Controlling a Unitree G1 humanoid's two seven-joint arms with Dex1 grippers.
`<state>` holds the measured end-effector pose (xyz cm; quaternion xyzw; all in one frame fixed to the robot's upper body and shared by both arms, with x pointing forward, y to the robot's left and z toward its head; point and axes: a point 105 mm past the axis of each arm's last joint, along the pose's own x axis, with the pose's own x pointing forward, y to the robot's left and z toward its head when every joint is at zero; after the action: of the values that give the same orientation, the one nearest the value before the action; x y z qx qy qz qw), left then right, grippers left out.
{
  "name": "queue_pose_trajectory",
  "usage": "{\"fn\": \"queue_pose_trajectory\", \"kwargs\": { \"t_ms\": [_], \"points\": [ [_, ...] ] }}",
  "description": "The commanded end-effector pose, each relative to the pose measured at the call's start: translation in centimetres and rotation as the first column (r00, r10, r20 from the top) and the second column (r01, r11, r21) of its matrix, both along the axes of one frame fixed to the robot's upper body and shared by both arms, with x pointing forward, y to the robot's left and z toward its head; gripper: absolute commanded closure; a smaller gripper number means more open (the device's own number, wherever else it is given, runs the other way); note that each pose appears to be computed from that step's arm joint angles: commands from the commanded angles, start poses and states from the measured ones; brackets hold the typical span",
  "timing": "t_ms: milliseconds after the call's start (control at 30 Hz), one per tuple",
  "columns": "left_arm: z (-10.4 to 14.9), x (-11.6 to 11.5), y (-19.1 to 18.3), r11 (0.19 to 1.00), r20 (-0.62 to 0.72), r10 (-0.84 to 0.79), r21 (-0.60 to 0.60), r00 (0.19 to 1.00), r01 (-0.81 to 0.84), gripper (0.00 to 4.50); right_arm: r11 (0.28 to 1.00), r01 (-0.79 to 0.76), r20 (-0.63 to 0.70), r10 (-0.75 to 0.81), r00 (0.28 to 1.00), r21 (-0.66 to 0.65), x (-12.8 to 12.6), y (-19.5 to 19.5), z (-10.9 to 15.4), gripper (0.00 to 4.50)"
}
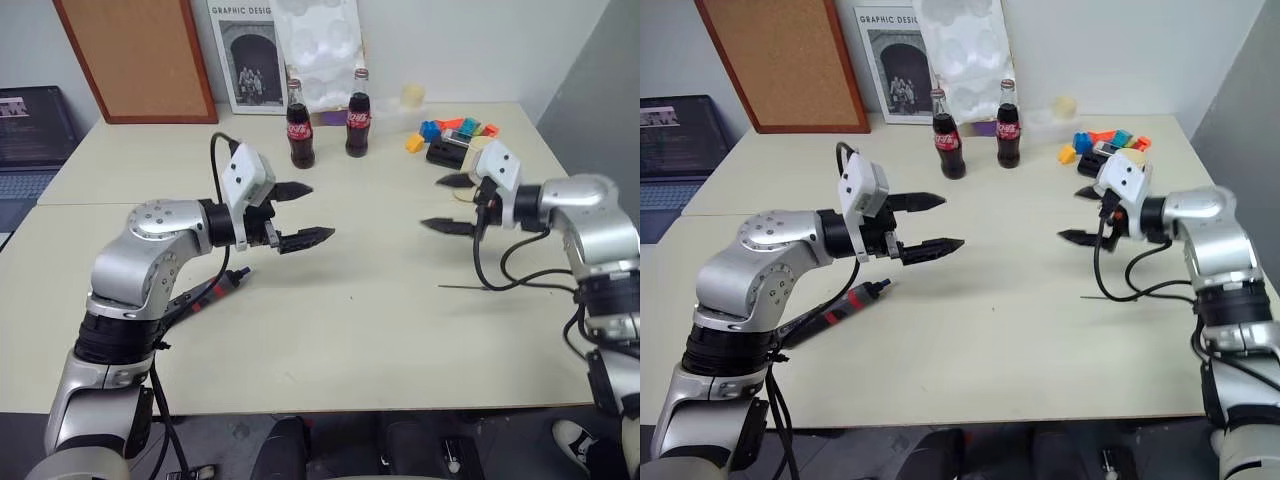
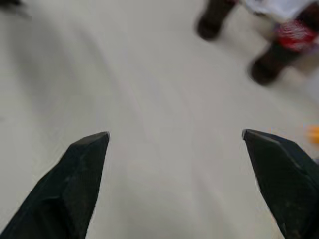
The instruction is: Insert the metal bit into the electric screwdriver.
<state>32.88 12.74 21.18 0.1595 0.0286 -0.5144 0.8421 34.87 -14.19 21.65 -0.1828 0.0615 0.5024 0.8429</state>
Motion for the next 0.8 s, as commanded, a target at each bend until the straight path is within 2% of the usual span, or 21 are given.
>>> {"fn": "queue_pose_trajectory", "kwargs": {
  "t_ms": [33, 167, 333, 433, 700, 800],
  "points": [
    [-0.4, 0.9, 3.9, 0.968, -0.017, 0.099, 0.234, 0.995, -0.092, 0.00, 0.991, -0.026, -0.015, 0.029, 0.999, 0.129, -4.1, 2.8, 1.6, 0.02],
    [-0.3, 0.9, 7.3, 0.919, -0.134, 0.177, 0.377, 0.975, -0.115, 0.00, 0.978, 0.010, -0.049, 0.000, 0.999, 0.208, -6.2, 5.5, 0.2, 0.02],
    [0.6, 1.6, 9.7, 0.860, -0.186, 0.248, 0.493, 0.951, -0.128, 0.00, 0.940, 0.115, -0.060, -0.101, 0.993, 0.321, -6.6, 8.2, -0.6, 0.02],
    [0.2, 2.2, 10.8, 0.802, -0.207, 0.293, 0.584, 0.934, -0.122, 0.00, 0.926, 0.173, -0.050, -0.166, 0.985, 0.335, -6.6, 9.1, -1.2, 0.02],
    [-1.6, 2.8, 12.5, 0.725, -0.287, 0.345, 0.687, 0.894, -0.059, 0.00, 0.905, 0.159, -0.054, -0.150, 0.987, 0.396, -8.3, 12.3, -1.7, 0.02],
    [-2.0, 2.4, 12.4, 0.736, -0.330, 0.322, 0.676, 0.887, -0.016, 0.00, 0.904, 0.143, -0.053, -0.133, 0.990, 0.402, -8.6, 13.2, -1.6, 0.02]
  ]
}}
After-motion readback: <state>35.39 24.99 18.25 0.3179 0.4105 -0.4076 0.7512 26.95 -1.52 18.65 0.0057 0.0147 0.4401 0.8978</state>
